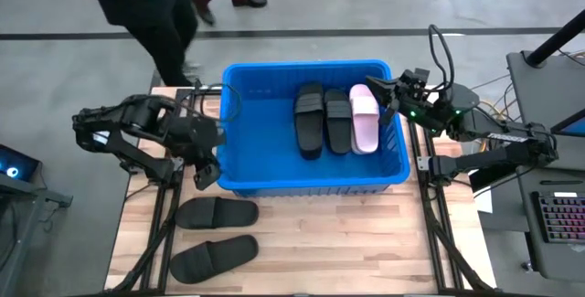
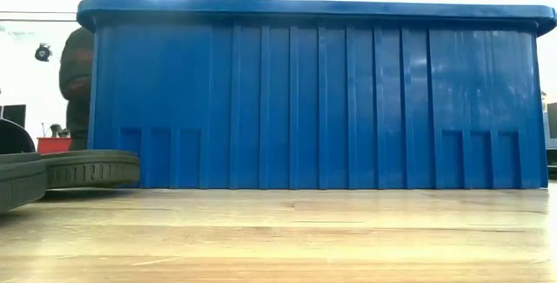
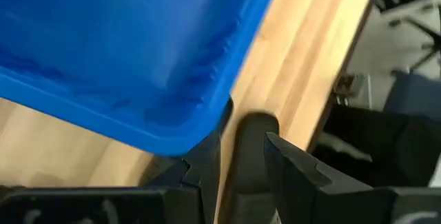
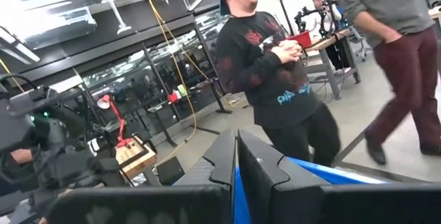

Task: Pick and place slides into bin
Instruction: Put the black slide into the blue bin

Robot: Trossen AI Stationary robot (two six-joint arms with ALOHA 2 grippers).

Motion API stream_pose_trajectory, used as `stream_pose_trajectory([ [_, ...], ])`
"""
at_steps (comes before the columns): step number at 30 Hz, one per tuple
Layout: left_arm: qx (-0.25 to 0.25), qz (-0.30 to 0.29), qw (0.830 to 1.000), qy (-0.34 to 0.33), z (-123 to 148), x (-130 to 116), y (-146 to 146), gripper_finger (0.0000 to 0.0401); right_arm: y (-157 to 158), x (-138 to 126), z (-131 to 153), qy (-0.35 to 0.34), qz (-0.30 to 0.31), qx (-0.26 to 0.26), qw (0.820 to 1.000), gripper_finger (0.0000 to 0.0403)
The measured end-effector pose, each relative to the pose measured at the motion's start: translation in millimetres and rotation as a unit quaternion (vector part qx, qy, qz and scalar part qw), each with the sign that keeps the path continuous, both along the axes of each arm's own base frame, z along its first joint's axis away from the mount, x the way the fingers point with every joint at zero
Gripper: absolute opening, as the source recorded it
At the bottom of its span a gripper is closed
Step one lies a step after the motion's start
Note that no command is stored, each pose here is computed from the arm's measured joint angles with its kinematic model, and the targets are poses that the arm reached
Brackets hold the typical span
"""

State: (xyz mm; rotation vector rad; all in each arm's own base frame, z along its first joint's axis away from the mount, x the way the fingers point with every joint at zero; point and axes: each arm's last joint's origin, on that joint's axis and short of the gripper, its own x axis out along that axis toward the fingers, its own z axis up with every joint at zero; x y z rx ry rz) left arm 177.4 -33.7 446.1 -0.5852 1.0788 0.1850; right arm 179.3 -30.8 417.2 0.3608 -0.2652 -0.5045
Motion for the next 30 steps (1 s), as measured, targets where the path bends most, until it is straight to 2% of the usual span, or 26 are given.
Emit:
stream_pose_trajectory([
  [5, -0.067, -0.062, 0.995, 0.042, -14, 1, -10, 0.0095, 0, 0, 0, -0.001, 0.0, 0.0, 1.0, 0.0009],
  [9, -0.121, -0.128, 0.98, 0.091, -34, 4, -18, 0.0095, 0, 0, 0, -0.002, 0.0, 0.0, 1.0, 0.0009],
  [12, -0.145, -0.152, 0.969, 0.132, -53, 6, -23, 0.0095, 0, 0, 0, -0.002, 0.0, 0.0, 1.0, 0.0009],
  [15, -0.19, -0.167, 0.951, 0.176, -71, 6, -27, 0.0095, 0, 0, 0, -0.002, 0.0, 0.0, 1.0, 0.0009],
  [21, -0.299, -0.199, 0.903, 0.236, -95, 4, -33, 0.0095, 0, 0, 0, -0.002, 0.0, 0.0, 1.0, 0.0009],
  [25, -0.316, -0.233, 0.89, 0.232, -99, -1, -36, 0.0096, 0, 0, 0, -0.002, 0.0, 0.0, 1.0, 0.0009],
  [30, -0.316, -0.242, 0.891, 0.217, -97, -7, -36, 0.0096, 0, 0, 0, -0.002, 0.0, 0.0, 1.0, 0.0009],
])
